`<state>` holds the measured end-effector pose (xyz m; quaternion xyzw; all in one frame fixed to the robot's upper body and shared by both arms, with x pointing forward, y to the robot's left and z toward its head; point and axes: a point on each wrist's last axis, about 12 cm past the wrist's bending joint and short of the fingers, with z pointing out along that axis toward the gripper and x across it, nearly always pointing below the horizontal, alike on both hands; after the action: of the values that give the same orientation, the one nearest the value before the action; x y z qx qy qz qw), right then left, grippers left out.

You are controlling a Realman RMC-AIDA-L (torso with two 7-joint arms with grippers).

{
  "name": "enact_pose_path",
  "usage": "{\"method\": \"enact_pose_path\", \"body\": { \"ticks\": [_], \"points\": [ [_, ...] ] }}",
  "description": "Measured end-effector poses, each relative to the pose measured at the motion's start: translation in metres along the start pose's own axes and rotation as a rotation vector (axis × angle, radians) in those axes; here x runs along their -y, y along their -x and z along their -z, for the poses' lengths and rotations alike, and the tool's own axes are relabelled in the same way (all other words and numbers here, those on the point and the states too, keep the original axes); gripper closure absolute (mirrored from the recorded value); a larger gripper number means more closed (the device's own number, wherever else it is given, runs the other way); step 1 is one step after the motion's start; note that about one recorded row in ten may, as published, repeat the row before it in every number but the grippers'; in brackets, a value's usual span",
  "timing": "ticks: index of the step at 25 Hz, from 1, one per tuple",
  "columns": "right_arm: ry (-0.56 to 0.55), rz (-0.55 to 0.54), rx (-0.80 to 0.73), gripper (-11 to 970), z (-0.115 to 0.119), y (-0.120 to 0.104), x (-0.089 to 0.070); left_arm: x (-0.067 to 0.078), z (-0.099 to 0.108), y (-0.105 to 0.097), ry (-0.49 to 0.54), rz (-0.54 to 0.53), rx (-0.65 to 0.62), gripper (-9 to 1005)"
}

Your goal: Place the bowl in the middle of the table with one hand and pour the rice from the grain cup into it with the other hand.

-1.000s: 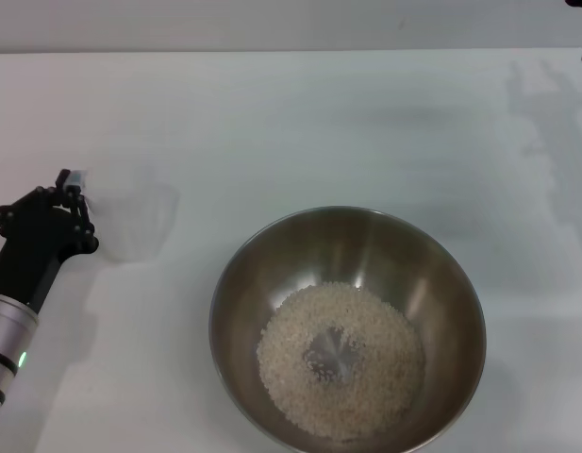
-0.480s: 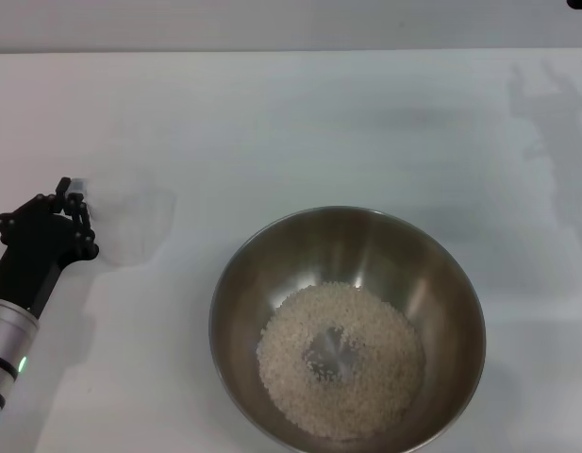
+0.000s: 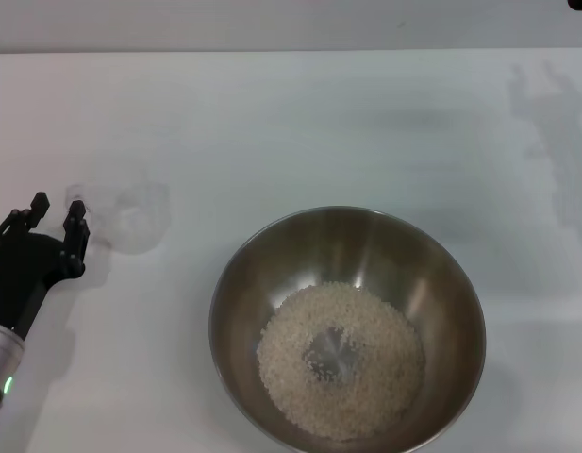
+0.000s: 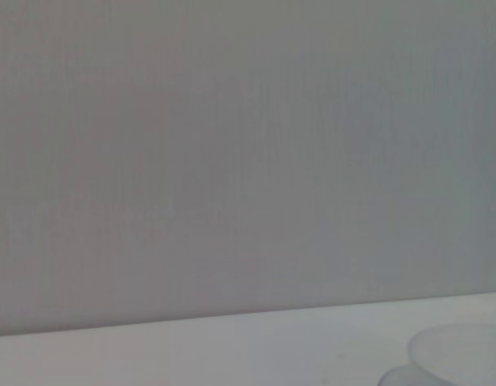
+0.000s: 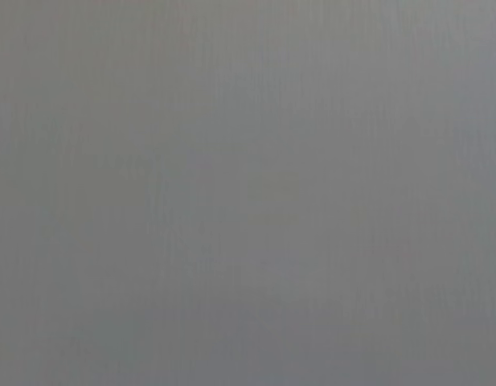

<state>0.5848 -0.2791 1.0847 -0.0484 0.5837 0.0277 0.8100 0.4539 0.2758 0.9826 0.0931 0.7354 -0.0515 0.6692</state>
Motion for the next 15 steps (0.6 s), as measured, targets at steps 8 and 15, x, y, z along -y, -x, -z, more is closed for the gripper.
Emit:
{"method": "enact_pose_path", "body": {
  "ticks": [8,15],
  "points": [
    [-0.013,0.001,-0.003,536,-0.002,0.0,0.003,-0.001,0.015,-0.004,0.006,0.001,0.005,590],
    [-0.023,0.002,-0.004,536,-0.002,0.0,0.005,0.0,0.034,-0.007,-0.023,-0.014,0.028,590]
  ]
}}
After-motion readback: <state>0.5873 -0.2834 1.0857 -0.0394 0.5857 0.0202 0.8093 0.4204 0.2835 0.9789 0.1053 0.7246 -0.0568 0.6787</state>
